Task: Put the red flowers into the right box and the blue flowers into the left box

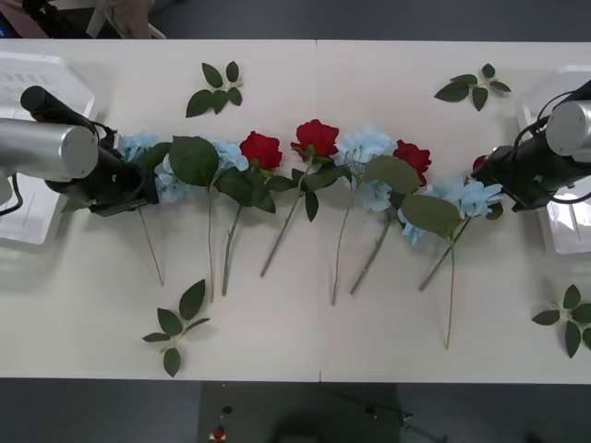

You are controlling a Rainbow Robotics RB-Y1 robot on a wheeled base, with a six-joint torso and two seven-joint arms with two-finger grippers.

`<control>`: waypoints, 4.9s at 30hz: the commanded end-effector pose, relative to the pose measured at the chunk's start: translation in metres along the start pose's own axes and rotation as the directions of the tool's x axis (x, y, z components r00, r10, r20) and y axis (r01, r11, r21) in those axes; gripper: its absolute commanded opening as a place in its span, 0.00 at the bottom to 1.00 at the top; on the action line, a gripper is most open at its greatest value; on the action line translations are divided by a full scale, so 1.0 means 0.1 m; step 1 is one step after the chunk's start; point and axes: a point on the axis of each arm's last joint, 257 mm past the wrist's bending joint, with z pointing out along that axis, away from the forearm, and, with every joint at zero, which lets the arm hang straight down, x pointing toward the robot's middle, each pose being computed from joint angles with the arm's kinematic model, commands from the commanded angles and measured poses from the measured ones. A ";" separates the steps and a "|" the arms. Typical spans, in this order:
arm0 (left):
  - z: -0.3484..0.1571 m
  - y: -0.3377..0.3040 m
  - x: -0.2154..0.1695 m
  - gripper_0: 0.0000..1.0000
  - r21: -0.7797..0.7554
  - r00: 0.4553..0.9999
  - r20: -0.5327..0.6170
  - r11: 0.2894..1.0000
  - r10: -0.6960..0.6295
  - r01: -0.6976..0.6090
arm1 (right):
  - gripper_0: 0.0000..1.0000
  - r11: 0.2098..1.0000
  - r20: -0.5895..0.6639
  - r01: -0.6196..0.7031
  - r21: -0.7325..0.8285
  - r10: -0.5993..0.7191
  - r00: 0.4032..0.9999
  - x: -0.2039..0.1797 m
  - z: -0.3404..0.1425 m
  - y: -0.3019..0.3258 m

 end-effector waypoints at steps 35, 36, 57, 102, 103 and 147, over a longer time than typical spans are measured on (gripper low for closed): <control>-2.28 2.58 -1.76 0.10 -0.706 0.798 0.062 0.592 0.599 -0.389 | 0.00 0.762 0.221 0.601 0.241 -0.646 0.731 -1.43 -1.46 0.63; -2.27 2.59 -1.77 0.16 -0.706 0.796 0.068 0.592 0.602 -0.387 | 0.00 0.729 0.220 0.621 0.288 -0.681 0.698 -1.53 -1.54 0.59; -1.82 0.72 -1.27 0.94 -0.145 0.901 0.247 0.933 0.357 -0.330 | 0.28 0.483 0.242 0.607 0.631 -0.866 0.438 -2.48 -1.41 -0.40; 0.07 -1.29 -0.19 0.00 -0.004 0.910 0.146 0.920 0.387 -0.391 | 0.83 0.541 0.252 0.814 -0.212 -0.775 0.580 0.74 -0.78 -0.02; 0.07 -1.27 -0.21 0.00 -0.010 0.908 0.150 0.919 0.391 -0.394 | 0.83 0.530 0.254 0.822 -0.209 -0.782 0.569 0.77 -0.74 0.00; -1.86 2.30 -1.20 0.67 -0.632 0.772 -0.073 0.570 0.631 -0.525 | 0.00 0.374 0.234 0.925 -0.065 -0.895 0.379 1.21 0.06 0.40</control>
